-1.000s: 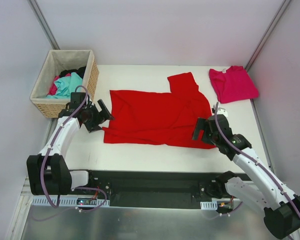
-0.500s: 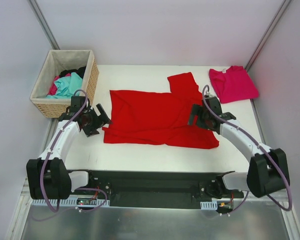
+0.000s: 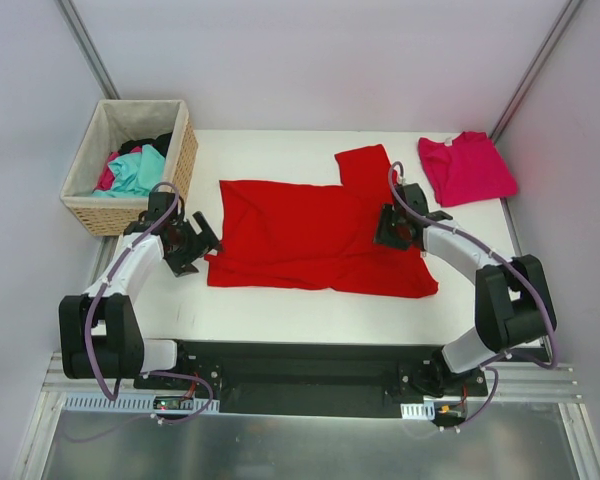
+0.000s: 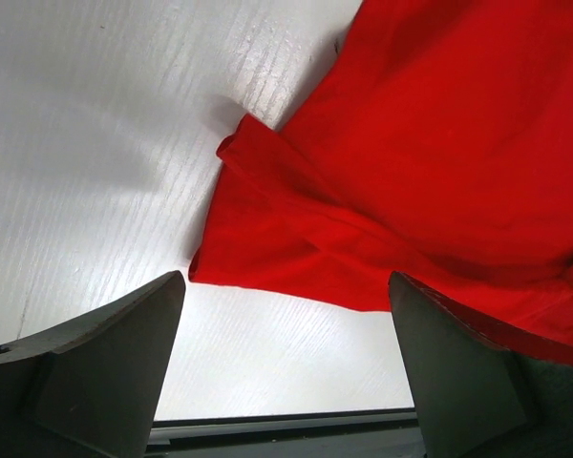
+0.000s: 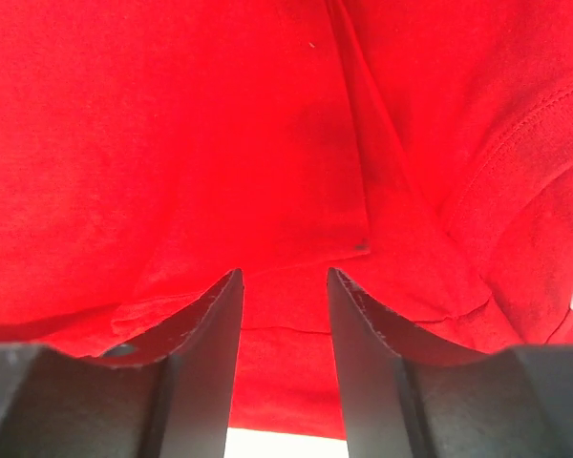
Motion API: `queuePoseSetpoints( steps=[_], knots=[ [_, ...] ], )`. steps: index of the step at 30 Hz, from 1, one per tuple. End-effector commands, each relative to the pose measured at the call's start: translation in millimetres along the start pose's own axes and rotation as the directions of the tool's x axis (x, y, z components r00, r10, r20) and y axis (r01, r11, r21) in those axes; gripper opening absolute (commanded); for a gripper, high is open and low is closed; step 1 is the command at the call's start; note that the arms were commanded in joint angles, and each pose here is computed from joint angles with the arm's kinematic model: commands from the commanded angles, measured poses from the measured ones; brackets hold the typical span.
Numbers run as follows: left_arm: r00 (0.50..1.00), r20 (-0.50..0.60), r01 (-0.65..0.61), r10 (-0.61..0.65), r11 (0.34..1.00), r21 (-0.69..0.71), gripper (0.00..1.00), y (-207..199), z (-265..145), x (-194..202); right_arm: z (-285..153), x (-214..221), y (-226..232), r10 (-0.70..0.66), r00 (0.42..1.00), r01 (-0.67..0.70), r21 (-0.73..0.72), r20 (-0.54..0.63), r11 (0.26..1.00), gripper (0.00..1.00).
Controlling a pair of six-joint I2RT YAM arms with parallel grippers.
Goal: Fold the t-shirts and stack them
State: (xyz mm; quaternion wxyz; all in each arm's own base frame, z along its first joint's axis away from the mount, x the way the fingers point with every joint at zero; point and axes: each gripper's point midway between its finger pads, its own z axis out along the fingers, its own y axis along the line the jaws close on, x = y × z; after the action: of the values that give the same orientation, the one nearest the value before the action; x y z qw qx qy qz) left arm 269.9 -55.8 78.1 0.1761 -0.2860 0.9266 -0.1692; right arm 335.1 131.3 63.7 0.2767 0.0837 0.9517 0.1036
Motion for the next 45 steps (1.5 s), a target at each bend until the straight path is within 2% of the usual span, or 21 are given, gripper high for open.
queuePoseSetpoints(
  steps=[1,21,34,41,45],
  knots=[
    [0.999,0.040,0.022,-0.022,1.000,0.011,0.88,-9,-4,-13,2,-19,5,0.011,0.999,-0.011,-0.009,0.048,1.000,0.43],
    [0.999,0.035,0.022,-0.022,1.000,0.005,0.88,-7,3,-14,4,-2,-23,0.045,0.999,-0.047,0.059,0.029,0.997,0.46],
    [0.999,0.048,0.016,-0.016,1.000,0.003,0.88,-6,2,-15,23,-2,-20,0.063,0.998,-0.063,0.052,0.005,0.997,0.45],
    [0.998,0.056,0.011,-0.011,1.000,-0.003,0.88,-5,1,-16,34,-1,-15,0.086,0.996,-0.085,0.028,-0.010,0.996,0.42],
    [0.999,0.051,0.014,-0.013,1.000,-0.006,0.88,-5,2,-17,35,-5,-12,0.089,0.996,-0.089,0.021,-0.007,0.996,0.31]
  ],
)
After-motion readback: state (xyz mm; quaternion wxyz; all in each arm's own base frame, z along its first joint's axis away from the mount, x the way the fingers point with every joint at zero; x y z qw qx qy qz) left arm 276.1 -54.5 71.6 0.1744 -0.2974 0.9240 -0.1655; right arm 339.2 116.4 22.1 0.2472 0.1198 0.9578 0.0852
